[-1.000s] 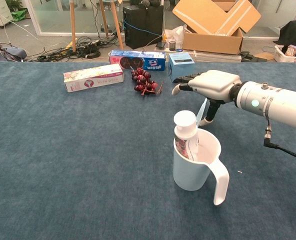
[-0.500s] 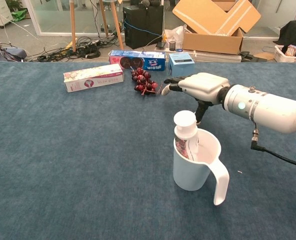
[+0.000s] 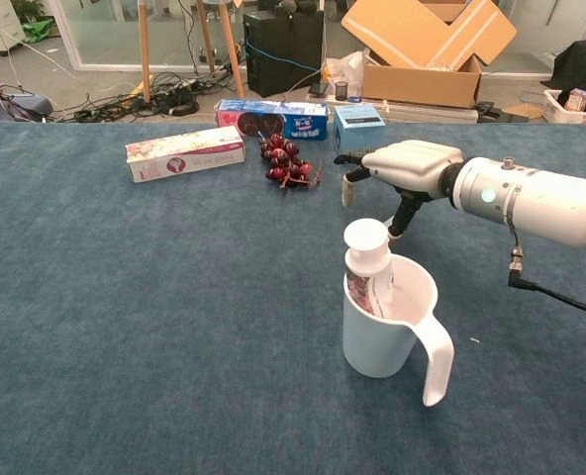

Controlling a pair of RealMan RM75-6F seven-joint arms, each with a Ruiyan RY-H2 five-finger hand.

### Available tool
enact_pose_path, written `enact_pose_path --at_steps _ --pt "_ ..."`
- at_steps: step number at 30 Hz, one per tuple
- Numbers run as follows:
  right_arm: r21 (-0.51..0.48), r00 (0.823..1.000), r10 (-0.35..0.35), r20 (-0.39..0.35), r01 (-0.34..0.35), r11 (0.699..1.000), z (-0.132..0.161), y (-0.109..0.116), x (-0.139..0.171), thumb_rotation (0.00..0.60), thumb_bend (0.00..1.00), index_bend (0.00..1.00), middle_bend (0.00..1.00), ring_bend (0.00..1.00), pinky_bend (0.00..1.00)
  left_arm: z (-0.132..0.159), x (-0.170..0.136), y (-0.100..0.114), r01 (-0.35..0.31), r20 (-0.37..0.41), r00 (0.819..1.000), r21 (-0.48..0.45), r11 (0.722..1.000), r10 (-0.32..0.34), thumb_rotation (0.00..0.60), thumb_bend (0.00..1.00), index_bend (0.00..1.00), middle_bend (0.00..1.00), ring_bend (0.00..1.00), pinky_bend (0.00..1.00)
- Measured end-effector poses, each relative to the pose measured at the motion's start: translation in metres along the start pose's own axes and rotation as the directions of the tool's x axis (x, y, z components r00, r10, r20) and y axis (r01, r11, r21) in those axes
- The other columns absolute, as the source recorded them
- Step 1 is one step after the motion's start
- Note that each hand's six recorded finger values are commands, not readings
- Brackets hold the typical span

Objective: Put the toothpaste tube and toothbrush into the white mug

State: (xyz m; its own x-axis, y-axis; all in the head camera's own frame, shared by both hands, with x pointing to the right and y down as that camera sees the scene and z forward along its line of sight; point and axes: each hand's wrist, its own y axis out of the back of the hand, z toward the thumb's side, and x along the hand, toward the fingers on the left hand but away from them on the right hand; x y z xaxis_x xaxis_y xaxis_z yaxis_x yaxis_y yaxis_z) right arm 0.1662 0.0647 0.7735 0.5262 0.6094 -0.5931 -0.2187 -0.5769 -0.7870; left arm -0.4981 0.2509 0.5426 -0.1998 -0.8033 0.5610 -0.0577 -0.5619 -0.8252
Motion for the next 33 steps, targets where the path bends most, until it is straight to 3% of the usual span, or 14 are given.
enact_pose_path --at_steps 10,33 --pt "0.013 0.999 0.051 0.012 -0.051 0.999 -0.001 -0.007 0.001 0.6 0.18 0.44 0.0 0.0 0.11 0.0 -0.001 0.001 -0.002 0.001 1.0 -0.002 1.0 0.002 0.6 0.07 0.33 0.17 0.1 0.07" --pt "0.013 0.997 0.073 0.021 -0.073 0.997 0.0 -0.014 -0.001 0.6 0.23 0.54 0.02 0.0 0.11 0.0 -0.001 0.002 -0.004 0.001 1.0 -0.008 1.0 0.004 0.6 0.07 0.33 0.17 0.1 0.07"
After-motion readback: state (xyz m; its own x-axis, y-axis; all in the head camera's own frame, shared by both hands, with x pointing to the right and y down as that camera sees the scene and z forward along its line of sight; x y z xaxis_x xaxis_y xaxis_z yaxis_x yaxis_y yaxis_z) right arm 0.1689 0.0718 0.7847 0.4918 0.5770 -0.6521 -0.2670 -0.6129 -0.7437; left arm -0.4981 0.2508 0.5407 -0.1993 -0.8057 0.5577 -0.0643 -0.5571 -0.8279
